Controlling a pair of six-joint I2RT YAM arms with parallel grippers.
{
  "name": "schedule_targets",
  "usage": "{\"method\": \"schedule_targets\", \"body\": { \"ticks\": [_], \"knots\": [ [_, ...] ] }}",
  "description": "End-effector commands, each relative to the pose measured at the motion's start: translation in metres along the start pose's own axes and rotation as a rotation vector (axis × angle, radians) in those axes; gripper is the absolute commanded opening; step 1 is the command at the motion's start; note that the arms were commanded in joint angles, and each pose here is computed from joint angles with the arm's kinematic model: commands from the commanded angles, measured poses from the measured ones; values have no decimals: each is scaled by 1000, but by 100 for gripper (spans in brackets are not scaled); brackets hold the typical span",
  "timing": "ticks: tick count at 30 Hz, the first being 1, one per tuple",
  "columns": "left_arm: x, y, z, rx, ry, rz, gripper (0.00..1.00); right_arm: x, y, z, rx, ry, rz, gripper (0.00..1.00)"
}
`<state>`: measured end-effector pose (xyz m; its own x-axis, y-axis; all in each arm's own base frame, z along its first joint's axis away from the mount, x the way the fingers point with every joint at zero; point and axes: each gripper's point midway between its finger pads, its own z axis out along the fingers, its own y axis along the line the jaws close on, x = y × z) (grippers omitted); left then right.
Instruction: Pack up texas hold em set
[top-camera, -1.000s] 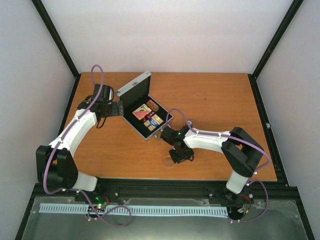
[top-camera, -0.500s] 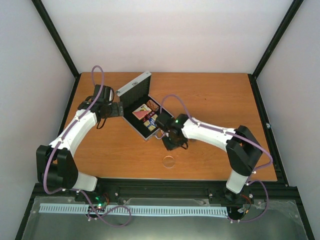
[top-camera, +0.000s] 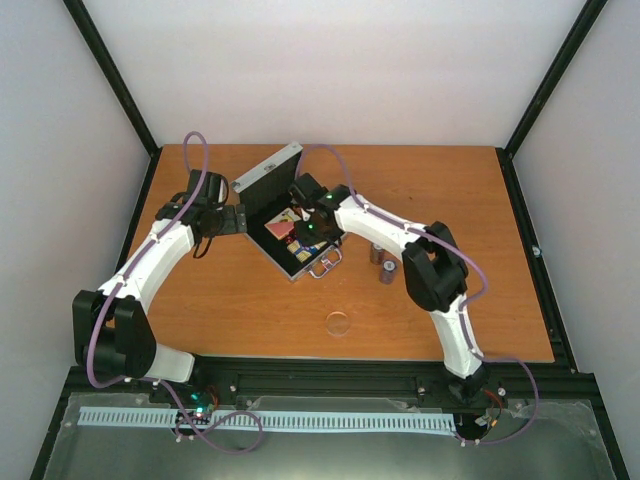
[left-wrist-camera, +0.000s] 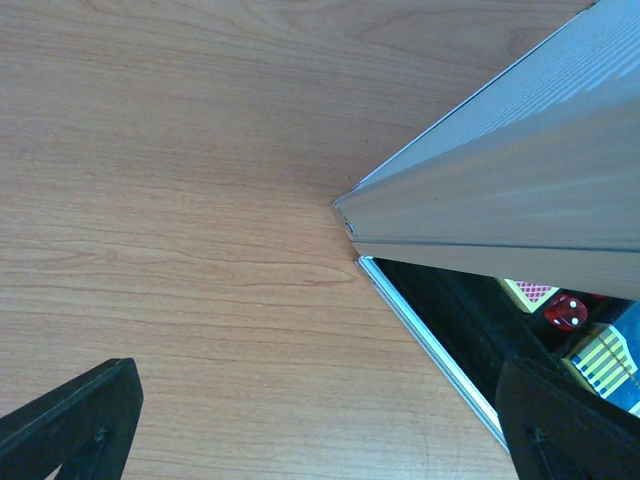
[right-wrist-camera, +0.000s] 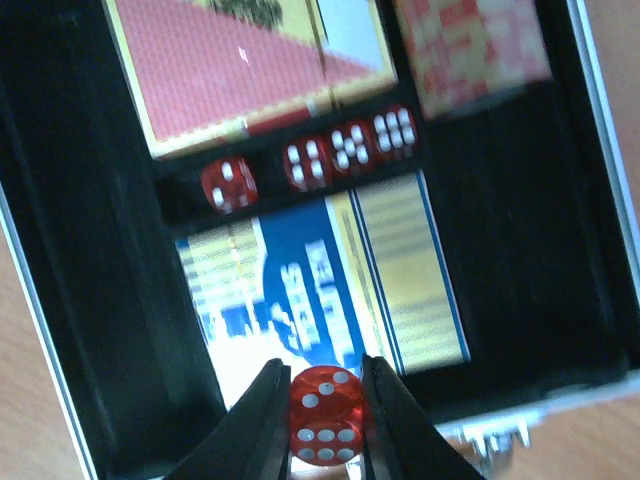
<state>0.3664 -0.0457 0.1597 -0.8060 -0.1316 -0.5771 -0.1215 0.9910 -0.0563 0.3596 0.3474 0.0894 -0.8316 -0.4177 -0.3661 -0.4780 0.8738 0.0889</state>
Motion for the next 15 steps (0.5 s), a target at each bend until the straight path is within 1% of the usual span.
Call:
{"method": "schedule_targets", "body": {
  "ticks": [1, 6, 15],
  "knots": [
    [-13, 1, -6, -7, -38, -1, 100, -39, 12, 5, -74, -75, -32, 6],
    [-16, 1, -7, -5, -41, 6, 100, -59, 22, 19, -149, -82, -6, 6],
    [-19, -1, -8, -4, -42, 24, 100, -61, 38, 49, -231, -43, 32, 6]
  ]
}}
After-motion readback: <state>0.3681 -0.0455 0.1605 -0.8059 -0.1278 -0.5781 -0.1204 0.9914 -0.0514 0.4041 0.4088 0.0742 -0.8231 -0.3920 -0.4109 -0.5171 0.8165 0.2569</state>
